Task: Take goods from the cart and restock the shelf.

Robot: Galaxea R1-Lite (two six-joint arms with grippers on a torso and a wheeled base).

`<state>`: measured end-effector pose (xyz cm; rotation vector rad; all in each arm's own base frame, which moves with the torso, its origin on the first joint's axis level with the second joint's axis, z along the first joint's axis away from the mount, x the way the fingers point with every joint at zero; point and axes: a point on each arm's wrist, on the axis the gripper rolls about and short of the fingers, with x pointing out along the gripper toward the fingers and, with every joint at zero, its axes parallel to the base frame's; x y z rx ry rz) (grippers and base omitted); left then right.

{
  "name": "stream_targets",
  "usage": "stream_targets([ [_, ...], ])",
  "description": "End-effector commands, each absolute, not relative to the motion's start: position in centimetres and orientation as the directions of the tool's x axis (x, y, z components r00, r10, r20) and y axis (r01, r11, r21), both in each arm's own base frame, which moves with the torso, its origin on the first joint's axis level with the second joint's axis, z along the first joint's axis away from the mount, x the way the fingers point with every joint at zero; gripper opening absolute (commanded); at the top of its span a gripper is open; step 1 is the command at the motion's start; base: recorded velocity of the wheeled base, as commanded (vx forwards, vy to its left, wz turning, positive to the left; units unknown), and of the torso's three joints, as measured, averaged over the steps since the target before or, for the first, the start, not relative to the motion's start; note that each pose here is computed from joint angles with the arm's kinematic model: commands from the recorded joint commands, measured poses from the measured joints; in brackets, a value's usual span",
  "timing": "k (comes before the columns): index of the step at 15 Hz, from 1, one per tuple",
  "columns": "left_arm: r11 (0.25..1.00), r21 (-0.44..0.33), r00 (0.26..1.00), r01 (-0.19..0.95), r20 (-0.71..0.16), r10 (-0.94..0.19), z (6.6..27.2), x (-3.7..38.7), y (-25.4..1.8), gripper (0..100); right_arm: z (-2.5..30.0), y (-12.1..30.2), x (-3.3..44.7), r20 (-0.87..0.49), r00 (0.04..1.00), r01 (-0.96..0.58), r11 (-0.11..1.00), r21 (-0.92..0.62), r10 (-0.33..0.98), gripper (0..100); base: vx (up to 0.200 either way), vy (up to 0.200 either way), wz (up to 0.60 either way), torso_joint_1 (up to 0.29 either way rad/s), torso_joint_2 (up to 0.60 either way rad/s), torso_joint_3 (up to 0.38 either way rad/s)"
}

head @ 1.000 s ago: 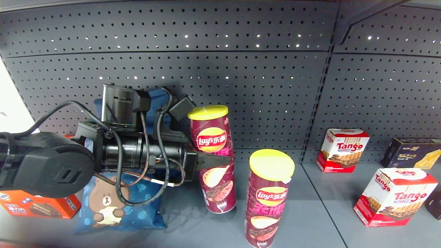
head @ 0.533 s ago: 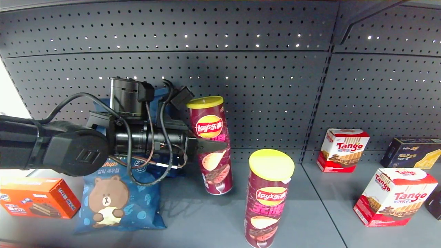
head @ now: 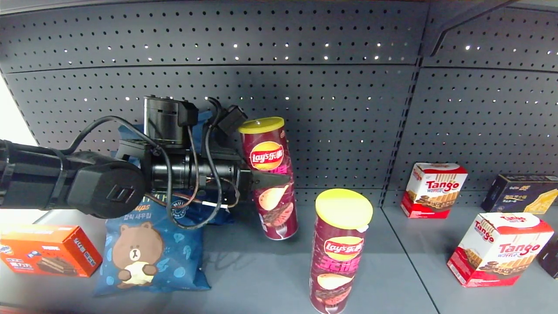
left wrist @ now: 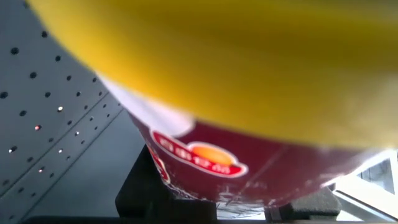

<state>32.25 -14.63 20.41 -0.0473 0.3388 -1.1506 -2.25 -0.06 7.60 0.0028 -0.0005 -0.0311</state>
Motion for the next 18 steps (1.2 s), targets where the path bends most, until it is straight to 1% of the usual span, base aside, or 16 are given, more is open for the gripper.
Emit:
stream_targets([
  [1,0.413,-0.201,0.368,0.888,-0.227,-0.902,20.7,32.8,-14.7,0,7.6,-0.1,-2.2,-0.002,0.999,0.032,0.999,0.003,-0.032,100,0.0,0.0,0.0,0.0,0.0,0.0],
  [2,0.42,-0.193,0.378,0.887,-0.219,-0.899,21.0,33.3,-14.4,0,7.6,-0.1,-2.2,-0.002,0.999,0.032,0.999,0.003,-0.032,100,0.0,0.0,0.0,0.0,0.0,0.0],
  [5,0.42,-0.177,0.381,0.89,-0.217,-0.899,20.9,34.0,-14.9,0,7.6,-0.1,-2.2,-0.002,0.999,0.032,0.999,0.003,-0.032,100,0.0,0.0,0.0,0.0,0.0,0.0],
  [8,0.403,-0.155,0.361,0.902,-0.241,-0.901,19.6,34.7,-15.8,0,7.6,-0.1,-2.2,-0.002,1.0,0.031,1.0,0.003,-0.031,100,0.0,0.0,0.0,0.0,0.0,0.0],
  [9,0.4,-0.148,0.358,0.905,-0.244,-0.901,19.4,34.7,-15.9,0,7.6,-0.1,-2.2,-0.002,1.0,0.031,1.0,0.003,-0.031,100,0.0,0.0,0.0,0.0,0.0,0.0],
  [10,0.397,-0.154,0.353,0.905,-0.253,-0.901,19.0,34.9,-16.1,0,7.6,-0.1,-2.2,-0.002,1.0,0.031,1.0,0.003,-0.031,100,0.0,0.0,0.0,0.0,0.0,0.0],
  [15,0.433,-0.134,0.377,0.892,-0.308,-0.873,17.0,37.1,-17.1,0,7.6,-0.1,-2.2,-0.002,1.0,0.031,1.0,0.003,-0.031,100,0.0,0.0,0.0,0.0,0.0,0.0],
  [18,0.42,-0.105,0.363,0.901,-0.347,-0.865,16.8,37.8,-17.3,0,7.6,-0.1,-2.2,-0.002,0.999,0.032,0.999,0.003,-0.032,100,0.0,0.0,0.0,0.0,0.0,0.0],
])
